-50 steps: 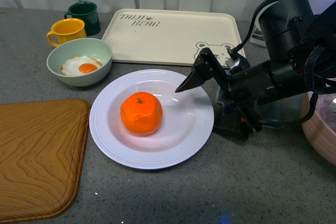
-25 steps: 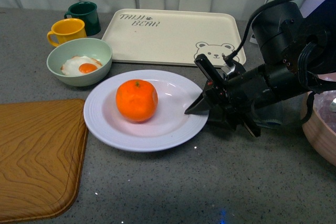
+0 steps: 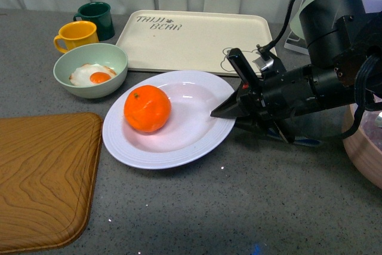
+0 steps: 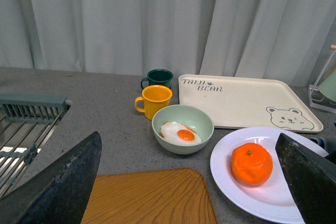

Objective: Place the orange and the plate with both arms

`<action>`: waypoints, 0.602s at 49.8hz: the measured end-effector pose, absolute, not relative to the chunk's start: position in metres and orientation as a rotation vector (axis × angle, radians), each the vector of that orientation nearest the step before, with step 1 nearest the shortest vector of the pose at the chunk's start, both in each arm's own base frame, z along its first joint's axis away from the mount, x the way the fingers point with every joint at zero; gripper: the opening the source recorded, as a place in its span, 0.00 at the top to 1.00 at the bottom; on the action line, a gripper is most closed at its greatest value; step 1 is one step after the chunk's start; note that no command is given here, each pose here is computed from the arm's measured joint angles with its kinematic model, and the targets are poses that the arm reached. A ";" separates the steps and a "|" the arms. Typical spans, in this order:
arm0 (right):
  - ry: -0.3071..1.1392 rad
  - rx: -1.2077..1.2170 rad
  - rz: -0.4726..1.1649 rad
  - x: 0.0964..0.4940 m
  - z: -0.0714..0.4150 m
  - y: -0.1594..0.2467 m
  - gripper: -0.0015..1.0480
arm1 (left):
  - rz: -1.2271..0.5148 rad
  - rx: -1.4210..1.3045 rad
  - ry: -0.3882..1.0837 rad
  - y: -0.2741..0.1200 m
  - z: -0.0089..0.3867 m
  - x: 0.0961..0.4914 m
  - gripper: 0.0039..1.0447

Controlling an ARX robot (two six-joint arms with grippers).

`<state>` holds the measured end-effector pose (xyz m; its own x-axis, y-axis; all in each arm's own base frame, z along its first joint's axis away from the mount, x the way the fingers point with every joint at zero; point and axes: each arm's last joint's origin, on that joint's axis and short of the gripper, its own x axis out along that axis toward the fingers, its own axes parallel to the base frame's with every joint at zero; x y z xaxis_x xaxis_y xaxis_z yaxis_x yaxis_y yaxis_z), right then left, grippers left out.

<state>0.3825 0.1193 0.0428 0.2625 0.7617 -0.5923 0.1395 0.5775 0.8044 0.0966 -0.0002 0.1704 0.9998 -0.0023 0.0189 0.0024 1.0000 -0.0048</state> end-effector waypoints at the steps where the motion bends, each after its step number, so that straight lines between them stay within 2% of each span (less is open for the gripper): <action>1: 1.249 0.899 0.509 0.384 0.043 0.118 0.97 | -0.003 -0.005 -0.019 0.000 0.170 0.097 0.06; 13: 1.150 0.951 0.545 0.402 0.060 0.109 0.97 | -0.003 -0.005 -0.019 0.000 0.170 0.097 0.06; 23: 1.062 0.955 0.593 0.449 0.086 0.112 0.97 | -0.003 -0.005 -0.019 0.000 0.170 0.097 0.06; 30: 1.050 0.959 0.596 0.477 0.085 0.116 0.97 | -0.003 -0.005 -0.019 0.000 0.170 0.097 0.06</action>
<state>0.4771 0.1156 0.0848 0.4045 0.7977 -0.4473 0.0251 0.4792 0.8773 0.0966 -0.0003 0.1704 0.9998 -0.0027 0.0189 0.0028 1.0000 -0.0048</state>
